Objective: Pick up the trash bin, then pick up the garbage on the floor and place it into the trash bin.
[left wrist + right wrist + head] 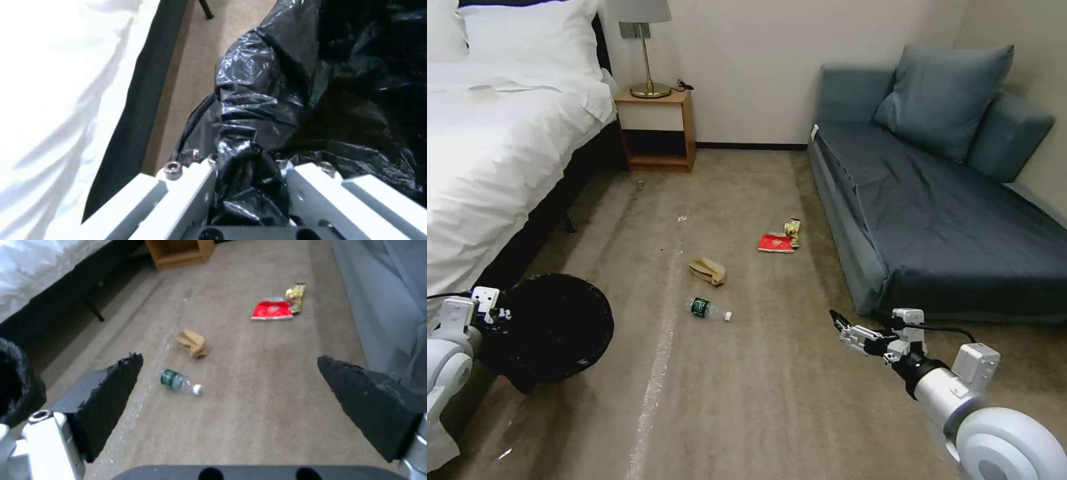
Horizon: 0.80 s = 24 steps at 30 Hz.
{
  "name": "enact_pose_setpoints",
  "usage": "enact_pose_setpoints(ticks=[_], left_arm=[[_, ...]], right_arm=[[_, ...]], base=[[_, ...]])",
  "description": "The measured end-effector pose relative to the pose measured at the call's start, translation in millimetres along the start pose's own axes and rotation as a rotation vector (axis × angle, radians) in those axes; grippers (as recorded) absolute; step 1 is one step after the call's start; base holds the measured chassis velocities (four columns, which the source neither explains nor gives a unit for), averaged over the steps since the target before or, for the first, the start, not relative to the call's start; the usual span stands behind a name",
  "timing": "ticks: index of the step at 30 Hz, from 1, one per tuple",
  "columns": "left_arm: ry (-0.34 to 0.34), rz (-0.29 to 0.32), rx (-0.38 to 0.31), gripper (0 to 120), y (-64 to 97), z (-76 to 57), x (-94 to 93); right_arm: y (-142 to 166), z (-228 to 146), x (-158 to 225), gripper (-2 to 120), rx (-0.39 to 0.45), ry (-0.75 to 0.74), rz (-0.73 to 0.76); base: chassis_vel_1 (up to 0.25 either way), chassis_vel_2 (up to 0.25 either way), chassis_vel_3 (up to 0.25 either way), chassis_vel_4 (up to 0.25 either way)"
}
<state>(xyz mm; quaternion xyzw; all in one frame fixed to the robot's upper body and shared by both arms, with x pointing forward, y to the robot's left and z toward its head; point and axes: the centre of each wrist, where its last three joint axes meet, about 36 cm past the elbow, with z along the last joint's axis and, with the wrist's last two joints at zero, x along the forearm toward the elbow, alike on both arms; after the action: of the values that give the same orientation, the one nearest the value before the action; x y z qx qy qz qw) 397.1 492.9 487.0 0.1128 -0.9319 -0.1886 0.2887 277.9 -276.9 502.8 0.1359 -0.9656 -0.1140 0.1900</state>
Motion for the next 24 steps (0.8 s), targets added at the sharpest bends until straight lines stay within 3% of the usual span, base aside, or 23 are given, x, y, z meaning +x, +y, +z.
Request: enact_pose_setpoints(ticks=[24], left_arm=[[0.003, 0.016, -0.007, 2, 6.7, 15.5, 5.9]], right_arm=[[-4, 24, 4, 100, 0.009, 0.025, -0.026]], base=[[0.0, 0.0, 0.0, 0.0]])
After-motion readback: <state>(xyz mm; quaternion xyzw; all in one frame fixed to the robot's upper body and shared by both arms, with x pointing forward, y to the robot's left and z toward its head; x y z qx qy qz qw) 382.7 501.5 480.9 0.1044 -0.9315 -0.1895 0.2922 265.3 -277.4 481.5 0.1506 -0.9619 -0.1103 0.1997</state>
